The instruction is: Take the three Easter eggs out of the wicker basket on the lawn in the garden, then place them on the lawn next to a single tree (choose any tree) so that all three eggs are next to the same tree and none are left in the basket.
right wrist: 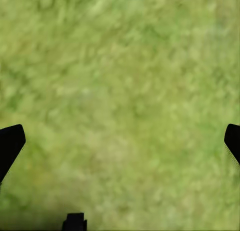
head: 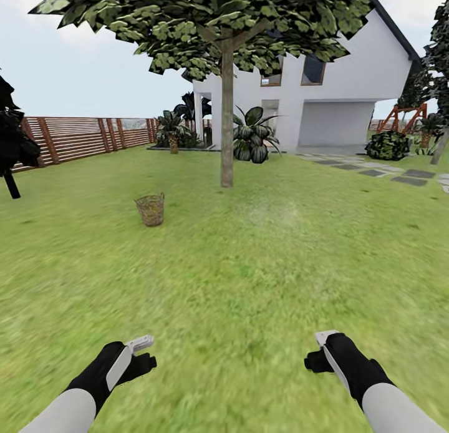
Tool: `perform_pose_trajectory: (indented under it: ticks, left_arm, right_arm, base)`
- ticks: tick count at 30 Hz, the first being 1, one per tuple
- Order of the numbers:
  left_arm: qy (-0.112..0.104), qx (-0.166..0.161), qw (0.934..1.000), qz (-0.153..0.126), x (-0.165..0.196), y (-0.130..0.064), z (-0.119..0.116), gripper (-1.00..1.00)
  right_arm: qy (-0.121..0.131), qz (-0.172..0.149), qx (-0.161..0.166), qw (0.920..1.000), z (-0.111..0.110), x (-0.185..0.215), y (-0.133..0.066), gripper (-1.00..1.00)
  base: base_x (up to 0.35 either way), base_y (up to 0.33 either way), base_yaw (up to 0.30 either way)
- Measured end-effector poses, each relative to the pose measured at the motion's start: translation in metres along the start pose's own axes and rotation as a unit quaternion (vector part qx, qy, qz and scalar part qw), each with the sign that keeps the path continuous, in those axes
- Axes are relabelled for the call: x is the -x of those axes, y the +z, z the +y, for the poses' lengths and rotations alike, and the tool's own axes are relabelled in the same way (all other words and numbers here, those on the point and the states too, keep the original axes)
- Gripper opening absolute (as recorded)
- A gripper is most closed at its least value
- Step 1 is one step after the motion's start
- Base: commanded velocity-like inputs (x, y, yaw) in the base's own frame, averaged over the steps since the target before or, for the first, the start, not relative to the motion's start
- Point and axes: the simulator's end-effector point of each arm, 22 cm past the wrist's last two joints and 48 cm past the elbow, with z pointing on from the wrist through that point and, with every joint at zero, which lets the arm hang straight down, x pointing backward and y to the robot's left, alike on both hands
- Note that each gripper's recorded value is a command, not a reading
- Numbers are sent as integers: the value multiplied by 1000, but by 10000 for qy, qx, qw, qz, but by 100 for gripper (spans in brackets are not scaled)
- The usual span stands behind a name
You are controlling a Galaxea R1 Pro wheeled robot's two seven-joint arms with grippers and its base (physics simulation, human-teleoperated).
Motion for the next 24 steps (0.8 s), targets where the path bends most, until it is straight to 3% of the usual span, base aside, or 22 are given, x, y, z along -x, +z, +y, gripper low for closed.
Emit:
perform_pose_trajectory:
  ticks: [24]
  left_arm:
    - [32, -18, 10000, 1, -1, 0, -4, 100]
  right_arm:
    - [0, -4, 27, 10000, 3, 0, 0, 100]
  base:
    - [343, 0, 0]
